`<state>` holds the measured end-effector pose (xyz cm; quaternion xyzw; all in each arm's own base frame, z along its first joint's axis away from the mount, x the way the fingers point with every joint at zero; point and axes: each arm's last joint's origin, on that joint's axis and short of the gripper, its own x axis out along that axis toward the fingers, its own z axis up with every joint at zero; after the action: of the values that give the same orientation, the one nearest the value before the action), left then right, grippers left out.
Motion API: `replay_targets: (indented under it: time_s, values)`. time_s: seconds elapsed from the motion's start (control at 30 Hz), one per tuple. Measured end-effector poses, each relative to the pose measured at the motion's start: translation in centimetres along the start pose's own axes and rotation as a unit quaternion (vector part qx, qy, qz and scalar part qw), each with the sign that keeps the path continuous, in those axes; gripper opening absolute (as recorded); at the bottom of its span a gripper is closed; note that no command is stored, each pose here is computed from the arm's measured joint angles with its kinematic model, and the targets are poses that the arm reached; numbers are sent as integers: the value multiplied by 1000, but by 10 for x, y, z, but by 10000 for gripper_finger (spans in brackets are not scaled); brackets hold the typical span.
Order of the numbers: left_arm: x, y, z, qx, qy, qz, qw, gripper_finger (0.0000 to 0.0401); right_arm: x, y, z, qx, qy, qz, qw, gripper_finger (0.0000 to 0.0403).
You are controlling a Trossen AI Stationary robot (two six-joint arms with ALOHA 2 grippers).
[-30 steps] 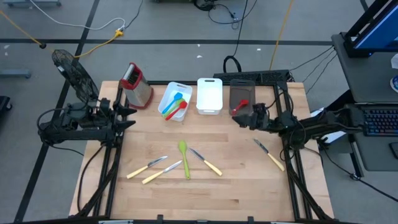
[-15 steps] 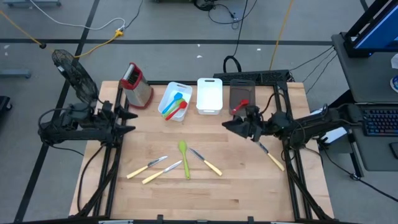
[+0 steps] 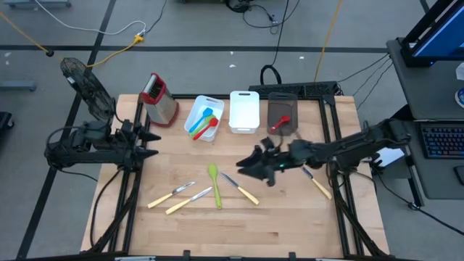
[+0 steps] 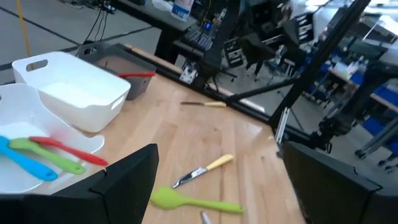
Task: Pick & Place Kitchen Items
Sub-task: Put the green serving spoon into the black bin
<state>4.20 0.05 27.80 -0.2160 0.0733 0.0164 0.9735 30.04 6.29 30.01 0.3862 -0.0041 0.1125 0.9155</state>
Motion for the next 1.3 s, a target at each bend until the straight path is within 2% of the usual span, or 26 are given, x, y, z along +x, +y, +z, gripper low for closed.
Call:
replay_targets:
  time_s: [0.2,0.33,0.53,0.63,0.83,1.03,1.17,1.3]
  values:
    - [0,3,-7,4,36,16,999,351,36,-3,-9,0,82,-70,994,187]
    - [-1,4,-9,8,47,20,999,351,54,-10,-16,34,109,-102,988,187]
    - [-1,4,-9,17,47,18,999,351,70,-22,-30,61,132,-111,983,187]
    - [-1,4,-9,18,47,18,999,351,73,-28,-37,81,145,-117,979,187]
    - [-1,4,-9,16,49,14,999,351,67,-38,-47,84,156,-133,975,187]
    - [-1,4,-9,1,48,17,999,351,64,-42,-50,138,131,-120,974,187]
    - [-1,4,-9,-2,48,18,999,351,63,-45,-46,144,103,-117,977,187]
    - [-1,4,-9,-22,49,19,998,351,64,-40,-45,108,106,-91,984,187]
